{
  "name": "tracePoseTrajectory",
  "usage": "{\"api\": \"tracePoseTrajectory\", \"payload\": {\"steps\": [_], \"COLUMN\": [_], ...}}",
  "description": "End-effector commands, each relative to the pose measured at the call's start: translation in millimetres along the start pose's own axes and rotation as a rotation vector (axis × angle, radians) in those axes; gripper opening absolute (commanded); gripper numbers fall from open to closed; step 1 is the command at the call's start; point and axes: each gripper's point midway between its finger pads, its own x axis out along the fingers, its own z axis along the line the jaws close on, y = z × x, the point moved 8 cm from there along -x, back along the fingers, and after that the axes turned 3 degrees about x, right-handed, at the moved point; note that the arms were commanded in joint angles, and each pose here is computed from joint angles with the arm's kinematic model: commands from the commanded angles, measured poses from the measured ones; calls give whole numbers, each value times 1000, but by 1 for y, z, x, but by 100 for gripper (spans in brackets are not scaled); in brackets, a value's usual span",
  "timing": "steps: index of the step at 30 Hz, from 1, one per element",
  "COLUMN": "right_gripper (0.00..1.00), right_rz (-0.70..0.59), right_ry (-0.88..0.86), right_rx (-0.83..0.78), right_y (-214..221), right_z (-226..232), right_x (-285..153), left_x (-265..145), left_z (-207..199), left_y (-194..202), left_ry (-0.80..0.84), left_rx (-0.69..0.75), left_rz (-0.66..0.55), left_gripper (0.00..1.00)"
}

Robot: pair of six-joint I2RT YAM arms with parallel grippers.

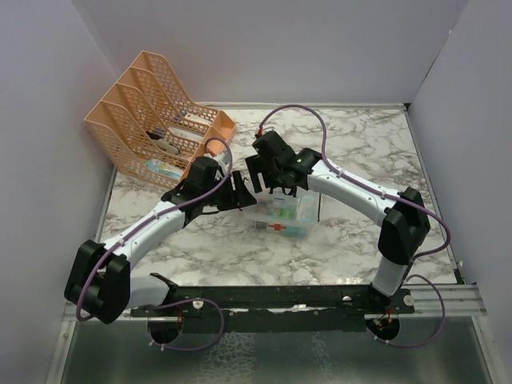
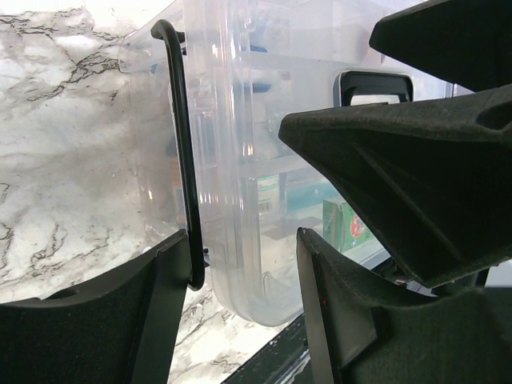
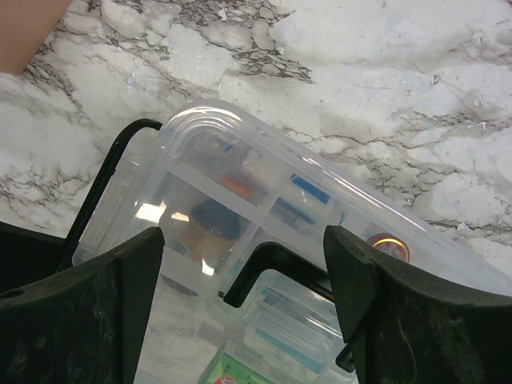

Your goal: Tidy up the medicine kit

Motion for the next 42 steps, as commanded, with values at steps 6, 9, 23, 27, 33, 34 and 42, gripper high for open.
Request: {"api": "tracePoseTrajectory", "payload": {"steps": [6, 9, 23, 27, 33, 34, 42], "right_gripper": [80, 80, 80, 80, 80, 80, 80], "right_rz": [253, 253, 252, 252, 255, 254, 258], "right_ry": [62, 62, 59, 56, 55, 56, 57], "right_rx": [-41, -41, -44, -43, -43, -41, -40], "right_y": [58, 59, 59, 59, 60, 59, 61], "right_z": [-6, -6, -6, -5, -5, -5, -5], "right_x": [29, 29, 30, 31, 32, 32, 32], "left_x": [0, 0, -1, -3, -9, -9, -7], "left_z": [-7, -9, -4, -8, -11, -10, -11], "left_y": [-6, -4, 0, 0, 0, 0, 2], "left_ry": [-82, -100, -179, -162, -156, -157, -169], "left_rx": [106, 117, 154, 155, 154, 153, 163], "left_rz": [-27, -23, 4, 5, -3, -1, 9], "left_gripper": [50, 50, 67, 64, 53, 52, 35]}}
